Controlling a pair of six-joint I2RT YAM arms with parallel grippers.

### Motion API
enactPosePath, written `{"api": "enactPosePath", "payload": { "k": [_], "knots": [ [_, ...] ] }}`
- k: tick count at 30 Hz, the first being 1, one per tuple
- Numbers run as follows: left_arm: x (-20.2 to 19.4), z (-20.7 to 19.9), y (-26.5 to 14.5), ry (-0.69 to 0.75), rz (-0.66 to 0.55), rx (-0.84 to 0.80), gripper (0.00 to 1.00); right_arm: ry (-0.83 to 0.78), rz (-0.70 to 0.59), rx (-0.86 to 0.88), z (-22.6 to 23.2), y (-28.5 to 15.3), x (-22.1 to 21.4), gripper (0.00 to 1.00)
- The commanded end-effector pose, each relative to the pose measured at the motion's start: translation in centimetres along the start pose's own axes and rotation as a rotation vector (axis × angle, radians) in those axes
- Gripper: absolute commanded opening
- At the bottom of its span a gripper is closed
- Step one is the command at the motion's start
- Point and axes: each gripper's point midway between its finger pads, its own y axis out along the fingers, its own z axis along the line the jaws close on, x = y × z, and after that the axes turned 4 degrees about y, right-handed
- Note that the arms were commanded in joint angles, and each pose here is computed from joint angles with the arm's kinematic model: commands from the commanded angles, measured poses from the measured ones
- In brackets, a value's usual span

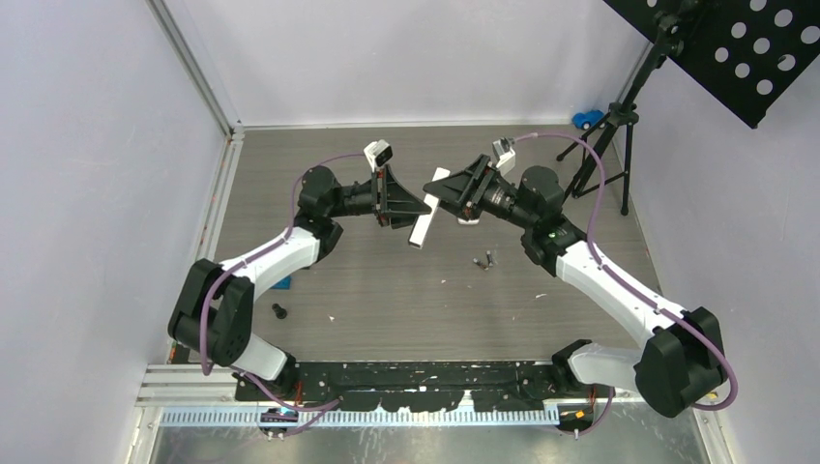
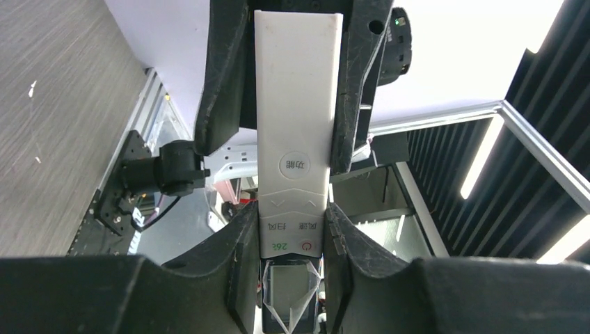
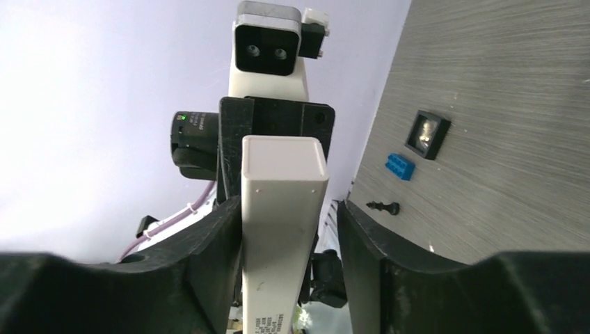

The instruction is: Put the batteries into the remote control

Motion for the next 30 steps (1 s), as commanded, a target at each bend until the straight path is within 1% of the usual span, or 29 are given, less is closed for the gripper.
{"api": "enactPosePath", "payload": {
  "k": [1,5,7,9,10,11,13,15,16,17,18,21,25,27,30],
  "knots": [
    [-0.7,-2.3,0.0,0.07,0.021,-0.084,0.0,-0.001,-0.105,0.103,3.0,-0.5,1.3,0.52],
    [-0.3,-2.9,0.2,0.139,0.001,-0.094,0.01,0.036,-0.159,0.101,3.6,-1.0,1.8,0.39],
    [-0.1,-2.7,0.4,0.154,-0.007,-0.08,0.09,0.052,-0.176,0.104,4.3,-1.2,2.0,0.32],
    [0.3,-2.2,0.5,0.171,-0.013,-0.06,0.26,0.069,-0.175,0.044,4.2,-1.2,2.1,0.26],
    [0.4,-2.2,0.6,0.184,-0.018,-0.053,0.41,0.074,-0.179,0.008,3.9,-1.2,2.3,0.23],
    [0.6,-2.1,0.7,0.202,-0.023,-0.045,0.5,0.082,-0.194,-0.01,3.8,-1.3,2.5,0.18],
    [0.8,-2.2,0.7,0.258,-0.028,-0.026,0.64,0.104,-0.213,-0.039,3.6,-1.5,2.9,0.1],
    [1.1,-2.0,0.7,0.353,-0.039,0.021,0.72,0.127,-0.234,-0.111,2.7,-1.8,3.1,0.02],
    [1.2,-1.8,0.5,0.399,-0.049,0.059,0.76,0.141,-0.244,-0.144,2.3,-2.1,3.2,0.01],
    [1.5,-1.5,0.3,0.436,-0.061,0.107,0.77,0.156,-0.254,-0.175,1.7,-2.3,3.2,0.0],
    [1.8,-0.4,-0.1,0.439,-0.081,0.197,0.77,0.175,-0.269,-0.212,1.1,-2.7,3.2,0.01],
    [2.6,0.2,-1.6,0.533,-0.131,0.357,0.77,0.211,-0.307,-0.245,0.7,-3.6,3.4,0.01],
    [3.3,-0.5,-3.1,0.678,-0.213,0.423,0.76,0.278,-0.339,-0.301,-0.3,-4.7,3.2,0.0],
    [3.4,-0.7,-3.8,0.783,-0.239,0.437,0.75,0.336,-0.364,-0.332,-0.9,-5.2,3.2,0.0],
    [3.6,-1.2,-4.6,1.069,-0.256,0.426,0.71,0.424,-0.394,-0.383,-2.0,-5.7,3.1,0.0]
  ]
}}
